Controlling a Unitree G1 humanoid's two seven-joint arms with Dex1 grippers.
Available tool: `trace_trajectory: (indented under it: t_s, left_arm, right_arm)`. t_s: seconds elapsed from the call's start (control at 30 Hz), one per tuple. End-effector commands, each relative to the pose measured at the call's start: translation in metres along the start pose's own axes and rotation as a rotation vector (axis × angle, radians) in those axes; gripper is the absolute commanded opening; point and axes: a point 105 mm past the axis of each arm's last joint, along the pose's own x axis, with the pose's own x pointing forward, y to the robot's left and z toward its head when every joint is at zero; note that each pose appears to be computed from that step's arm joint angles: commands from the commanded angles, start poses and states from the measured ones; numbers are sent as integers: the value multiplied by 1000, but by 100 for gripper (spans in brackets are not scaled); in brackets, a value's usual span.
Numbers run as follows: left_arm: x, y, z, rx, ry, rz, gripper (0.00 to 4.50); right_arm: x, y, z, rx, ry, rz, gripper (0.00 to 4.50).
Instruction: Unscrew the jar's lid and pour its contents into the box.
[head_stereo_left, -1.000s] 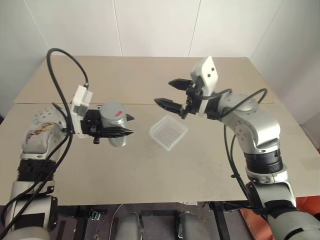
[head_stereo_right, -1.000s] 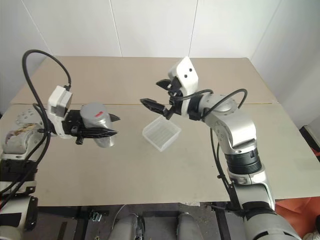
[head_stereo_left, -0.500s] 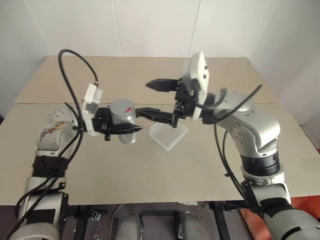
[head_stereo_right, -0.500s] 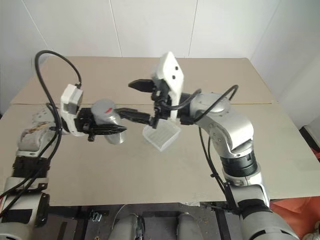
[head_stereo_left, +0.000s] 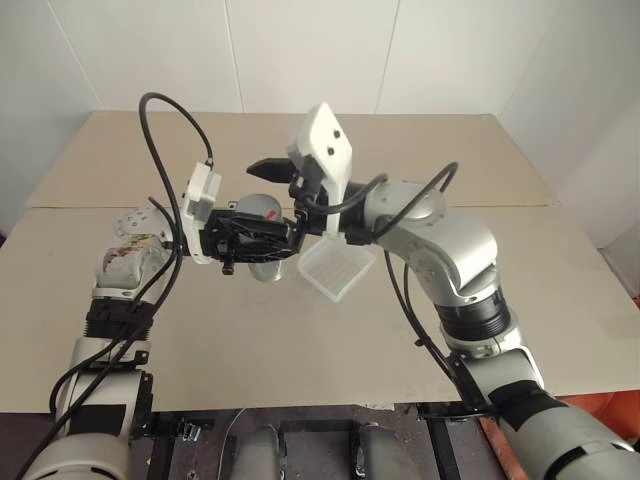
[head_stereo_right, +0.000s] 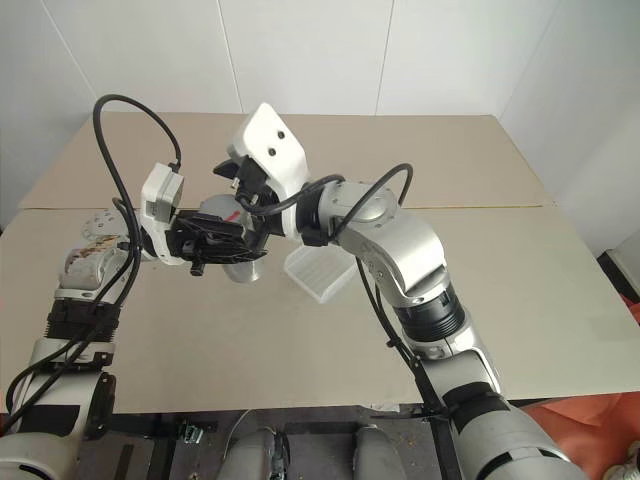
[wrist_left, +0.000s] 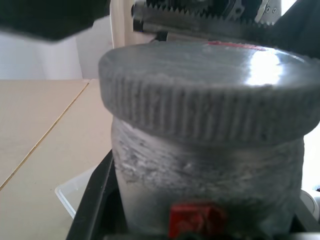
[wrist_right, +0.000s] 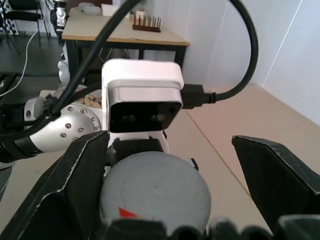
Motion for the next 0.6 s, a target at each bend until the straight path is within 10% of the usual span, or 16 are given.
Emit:
trace_trajectory:
  t_s: [0.03, 0.6]
  left_arm:
    - [-4, -3, 14, 62, 1, -10, 193]
    - [-29, -16, 18, 62, 43, 41, 193]
  right_arm:
    - [-7, -10, 8, -35, -21, -40, 447]
    - [-76, -55, -9, -54, 68, -198, 447]
